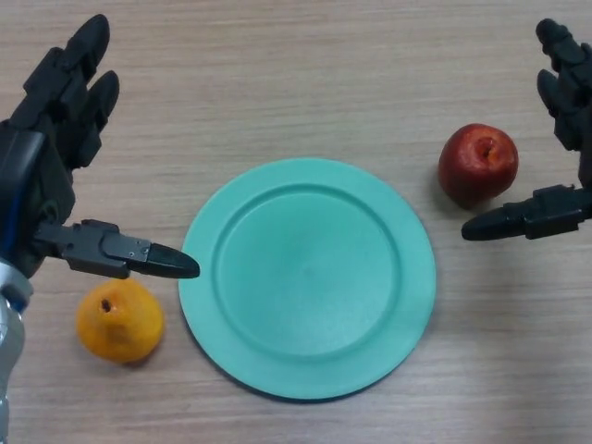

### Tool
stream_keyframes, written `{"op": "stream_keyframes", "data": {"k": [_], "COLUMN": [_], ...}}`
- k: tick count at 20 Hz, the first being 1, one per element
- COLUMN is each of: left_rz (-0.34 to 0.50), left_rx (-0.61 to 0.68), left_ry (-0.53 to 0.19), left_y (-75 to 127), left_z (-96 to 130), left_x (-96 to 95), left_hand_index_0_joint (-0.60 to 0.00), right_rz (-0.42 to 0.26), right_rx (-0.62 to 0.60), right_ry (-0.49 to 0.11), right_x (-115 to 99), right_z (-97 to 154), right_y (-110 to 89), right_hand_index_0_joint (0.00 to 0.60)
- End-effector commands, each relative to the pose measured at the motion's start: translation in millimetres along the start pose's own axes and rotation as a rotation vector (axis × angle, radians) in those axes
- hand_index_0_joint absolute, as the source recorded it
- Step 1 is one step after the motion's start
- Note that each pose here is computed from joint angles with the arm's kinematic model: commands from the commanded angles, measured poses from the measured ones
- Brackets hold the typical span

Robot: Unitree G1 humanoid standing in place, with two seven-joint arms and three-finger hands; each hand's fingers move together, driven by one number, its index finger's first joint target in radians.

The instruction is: Pick up the red apple and place it on the plate

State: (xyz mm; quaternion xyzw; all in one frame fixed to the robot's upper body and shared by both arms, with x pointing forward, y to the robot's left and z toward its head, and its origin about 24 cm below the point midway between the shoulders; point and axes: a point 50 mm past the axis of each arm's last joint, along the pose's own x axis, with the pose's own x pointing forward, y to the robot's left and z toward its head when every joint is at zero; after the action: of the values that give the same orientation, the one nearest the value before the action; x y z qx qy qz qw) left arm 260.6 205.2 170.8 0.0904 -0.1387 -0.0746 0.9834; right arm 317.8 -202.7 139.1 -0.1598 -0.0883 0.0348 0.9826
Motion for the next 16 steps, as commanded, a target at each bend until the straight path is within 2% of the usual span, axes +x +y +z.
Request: {"op": "stream_keyframes", "data": {"k": [1,5,9,10,11,12,13,14,16], "left_rz": [0.031,0.032,0.062,0.061,0.060,0.060,0.061,0.069,0.077], "left_rx": [0.103,0.101,0.098,0.099,0.100,0.101,0.101,0.099,0.104], "left_ry": [-0.212,-0.212,-0.217,-0.212,-0.207,-0.196,-0.189,-0.177,-0.172], "left_y": [6.1,8.2,15.6,15.8,15.9,16.1,16.2,17.6,19.5], "left_z": [34.4,36.9,37.4,37.3,37.1,36.2,35.2,33.3,31.8], "left_x": [-0.4,-1.5,-3.2,-3.7,-4.2,-5.3,-6.1,-6.0,-5.2], "left_hand_index_0_joint": [0.000,0.000,0.000,0.000,0.000,0.000,0.000,0.000,0.000], "right_rz": [-0.082,-0.108,-0.153,-0.163,-0.173,-0.194,-0.208,-0.223,-0.217], "right_rx": [-0.081,-0.164,-0.252,-0.261,-0.270,-0.315,-0.352,-0.376,-0.357], "right_ry": [-0.283,-0.247,-0.193,-0.182,-0.171,-0.132,-0.098,-0.021,0.001], "right_x": [11.3,33.2,56.8,58.5,60.1,64.8,67.9,72.6,73.1], "right_z": [43.0,27.3,8.8,6.5,4.2,-3.0,-8.9,-19.1,-22.5], "right_y": [-19.1,-21.7,-13.6,-13.3,-12.9,-11.2,-9.6,-5.2,-1.9], "right_hand_index_0_joint": [0.000,0.000,0.000,0.149,0.249,0.399,0.500,0.600,0.600]}}
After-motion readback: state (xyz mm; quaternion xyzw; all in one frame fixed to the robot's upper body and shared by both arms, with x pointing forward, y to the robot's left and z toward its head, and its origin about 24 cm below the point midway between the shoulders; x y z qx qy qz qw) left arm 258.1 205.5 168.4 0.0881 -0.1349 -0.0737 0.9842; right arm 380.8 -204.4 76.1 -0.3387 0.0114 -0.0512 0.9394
